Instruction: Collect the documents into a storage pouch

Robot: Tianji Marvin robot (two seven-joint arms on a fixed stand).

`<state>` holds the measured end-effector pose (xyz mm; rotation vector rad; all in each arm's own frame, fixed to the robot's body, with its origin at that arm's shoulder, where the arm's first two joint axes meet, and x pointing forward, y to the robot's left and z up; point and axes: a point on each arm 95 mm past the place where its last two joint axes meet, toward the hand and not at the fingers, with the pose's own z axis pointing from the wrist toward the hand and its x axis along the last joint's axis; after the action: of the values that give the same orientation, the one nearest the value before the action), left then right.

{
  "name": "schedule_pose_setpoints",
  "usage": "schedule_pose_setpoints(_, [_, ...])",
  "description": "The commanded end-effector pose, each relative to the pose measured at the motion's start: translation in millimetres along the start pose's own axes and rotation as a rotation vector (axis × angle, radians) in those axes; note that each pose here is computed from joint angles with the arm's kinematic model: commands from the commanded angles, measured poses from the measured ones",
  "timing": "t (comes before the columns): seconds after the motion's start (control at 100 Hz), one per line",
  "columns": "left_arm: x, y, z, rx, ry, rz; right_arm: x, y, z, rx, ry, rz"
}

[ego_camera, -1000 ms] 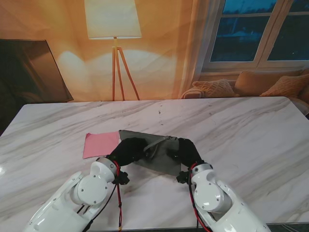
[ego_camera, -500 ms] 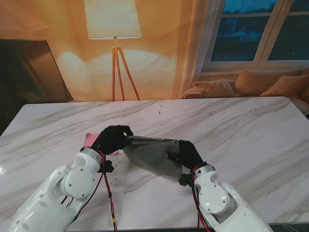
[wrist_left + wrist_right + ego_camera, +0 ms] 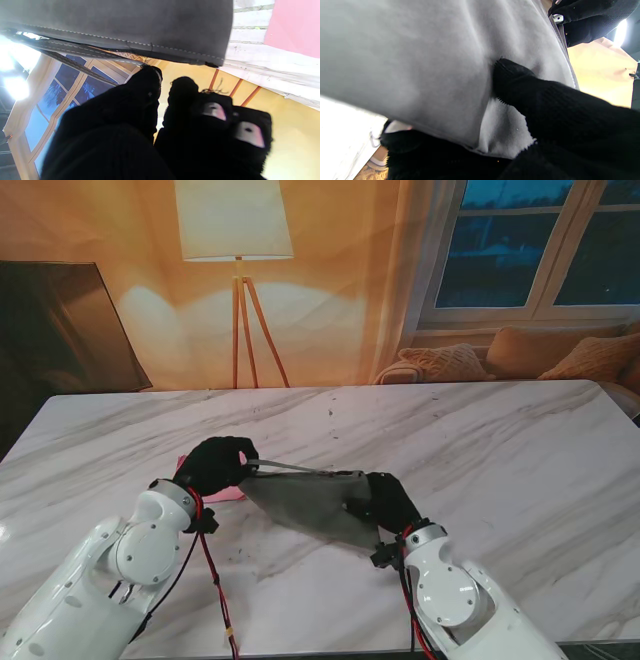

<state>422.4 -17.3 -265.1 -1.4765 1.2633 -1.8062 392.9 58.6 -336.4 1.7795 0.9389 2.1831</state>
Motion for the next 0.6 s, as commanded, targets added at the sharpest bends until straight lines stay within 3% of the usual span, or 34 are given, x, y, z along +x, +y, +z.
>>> schedule_pose_setpoints(0.0, [-8.6,-2.9,-3.4,-0.010,-0.028,0.016,-3.2,-1.7,-2.2,0.011,-0.013,0.000])
schedule_pose_setpoints(0.59, [-51.5,-40.6,-40.1,0.069,-0.166,0.154,-9.2,9.1,1.8,-0.057,-0.063,-0.029])
